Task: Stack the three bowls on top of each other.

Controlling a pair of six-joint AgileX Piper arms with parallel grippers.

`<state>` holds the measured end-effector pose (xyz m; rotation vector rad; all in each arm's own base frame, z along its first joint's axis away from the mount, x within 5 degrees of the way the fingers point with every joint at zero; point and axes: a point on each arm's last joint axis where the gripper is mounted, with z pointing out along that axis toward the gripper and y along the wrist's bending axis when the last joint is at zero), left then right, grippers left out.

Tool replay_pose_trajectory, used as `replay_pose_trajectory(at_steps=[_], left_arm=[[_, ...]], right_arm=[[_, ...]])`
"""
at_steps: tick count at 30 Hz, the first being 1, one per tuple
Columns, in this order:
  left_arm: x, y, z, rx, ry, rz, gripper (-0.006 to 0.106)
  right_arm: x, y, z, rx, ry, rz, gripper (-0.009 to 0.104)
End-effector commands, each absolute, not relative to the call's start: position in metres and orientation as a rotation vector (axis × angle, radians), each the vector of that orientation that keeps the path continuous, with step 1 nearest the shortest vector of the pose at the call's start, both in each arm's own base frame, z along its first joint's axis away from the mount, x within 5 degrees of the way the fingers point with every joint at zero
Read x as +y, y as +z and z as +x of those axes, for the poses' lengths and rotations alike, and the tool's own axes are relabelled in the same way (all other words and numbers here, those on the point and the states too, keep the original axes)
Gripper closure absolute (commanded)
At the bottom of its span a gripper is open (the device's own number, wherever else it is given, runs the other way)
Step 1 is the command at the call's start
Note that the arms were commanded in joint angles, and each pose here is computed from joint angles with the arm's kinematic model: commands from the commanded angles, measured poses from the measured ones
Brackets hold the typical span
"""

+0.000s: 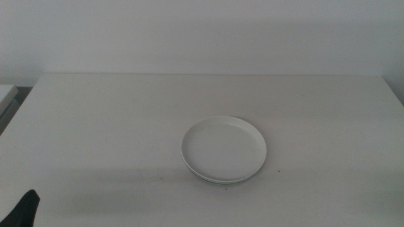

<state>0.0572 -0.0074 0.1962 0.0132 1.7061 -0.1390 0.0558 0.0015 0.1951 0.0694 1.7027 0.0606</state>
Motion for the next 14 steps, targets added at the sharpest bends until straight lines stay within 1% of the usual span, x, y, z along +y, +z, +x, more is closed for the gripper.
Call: replay_pose_trajectory(at_steps=[1, 2, 3, 4, 14], left_arm=[[-0.0066, 0.1972, 0.0558, 1.661, -0.128, 0.013, 0.007], [-0.0078, 0.1913, 0.0549, 1.727, -0.129, 0.031, 0.007], [-0.0081, 0.1905, 0.0548, 1.736, -0.135, 0.029, 0.007], [-0.0083, 0.1905, 0.0547, 1.735, -0.147, 0.021, 0.007], [-0.0076, 0.1934, 0.0553, 1.703, -0.137, 0.018, 0.007]], right_arm=[[0.0010, 0.1940, 0.0558, 1.693, 0.045, 0.067, 0.016], [0.0015, 0.1910, 0.0554, 1.728, 0.049, 0.062, 0.016], [0.0020, 0.1902, 0.0552, 1.737, 0.061, 0.069, 0.016], [0.0022, 0.1900, 0.0552, 1.739, 0.069, 0.074, 0.016], [0.0022, 0.1900, 0.0552, 1.739, 0.069, 0.074, 0.016]])
